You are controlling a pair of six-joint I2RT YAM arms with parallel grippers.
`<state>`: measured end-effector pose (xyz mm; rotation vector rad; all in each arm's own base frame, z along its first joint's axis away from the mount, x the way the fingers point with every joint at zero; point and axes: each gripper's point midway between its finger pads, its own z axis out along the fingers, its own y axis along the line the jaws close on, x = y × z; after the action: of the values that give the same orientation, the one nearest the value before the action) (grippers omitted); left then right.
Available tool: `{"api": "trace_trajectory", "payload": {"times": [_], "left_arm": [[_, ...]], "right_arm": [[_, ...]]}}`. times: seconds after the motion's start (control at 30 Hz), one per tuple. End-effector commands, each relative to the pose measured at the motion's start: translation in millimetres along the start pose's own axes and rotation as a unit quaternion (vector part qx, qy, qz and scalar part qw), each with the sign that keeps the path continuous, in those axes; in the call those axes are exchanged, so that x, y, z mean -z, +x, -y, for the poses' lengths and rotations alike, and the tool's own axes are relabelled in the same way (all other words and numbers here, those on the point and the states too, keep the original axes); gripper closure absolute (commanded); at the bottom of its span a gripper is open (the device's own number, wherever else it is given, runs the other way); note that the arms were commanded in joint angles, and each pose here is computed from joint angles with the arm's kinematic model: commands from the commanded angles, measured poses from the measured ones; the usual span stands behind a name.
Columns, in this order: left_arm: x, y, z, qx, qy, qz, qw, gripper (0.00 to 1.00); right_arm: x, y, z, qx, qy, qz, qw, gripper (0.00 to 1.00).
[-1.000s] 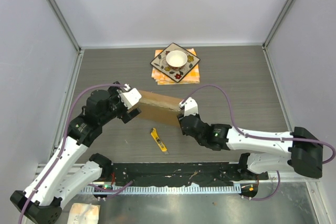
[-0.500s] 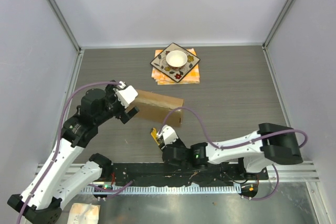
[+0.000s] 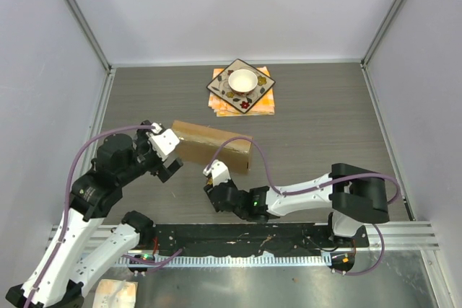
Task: Unpack the express box
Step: Pick up the knife from the center of the board.
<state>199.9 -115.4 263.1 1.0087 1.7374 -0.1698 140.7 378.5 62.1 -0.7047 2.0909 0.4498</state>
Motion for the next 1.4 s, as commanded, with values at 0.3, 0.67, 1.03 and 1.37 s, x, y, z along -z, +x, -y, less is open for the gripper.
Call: {"api": "trace_trajectory", "payload": {"times": [0.3, 0.67, 1.03, 1.37], "left_arm": [[25, -15, 4, 0.016, 0.006, 0.025, 1.000, 0.00], [38, -18, 9, 0.015, 0.012, 0.035, 0.999, 0.00], [68, -74, 12, 0.057, 0.033, 0.122, 0.990, 0.00], [82, -130, 19, 0.109, 0.078, 0.223, 0.965, 0.00]], "right_arm": [[-26, 19, -7, -0.017, 0.003, -0.009, 1.000, 0.51], [-20, 22, -15, -0.018, -0.002, -0.010, 1.000, 0.91], [110, -156, -36, -0.071, -0.017, 0.196, 0.978, 0.95], [216, -268, 15, -0.171, 0.030, 0.358, 0.918, 0.95]]}}
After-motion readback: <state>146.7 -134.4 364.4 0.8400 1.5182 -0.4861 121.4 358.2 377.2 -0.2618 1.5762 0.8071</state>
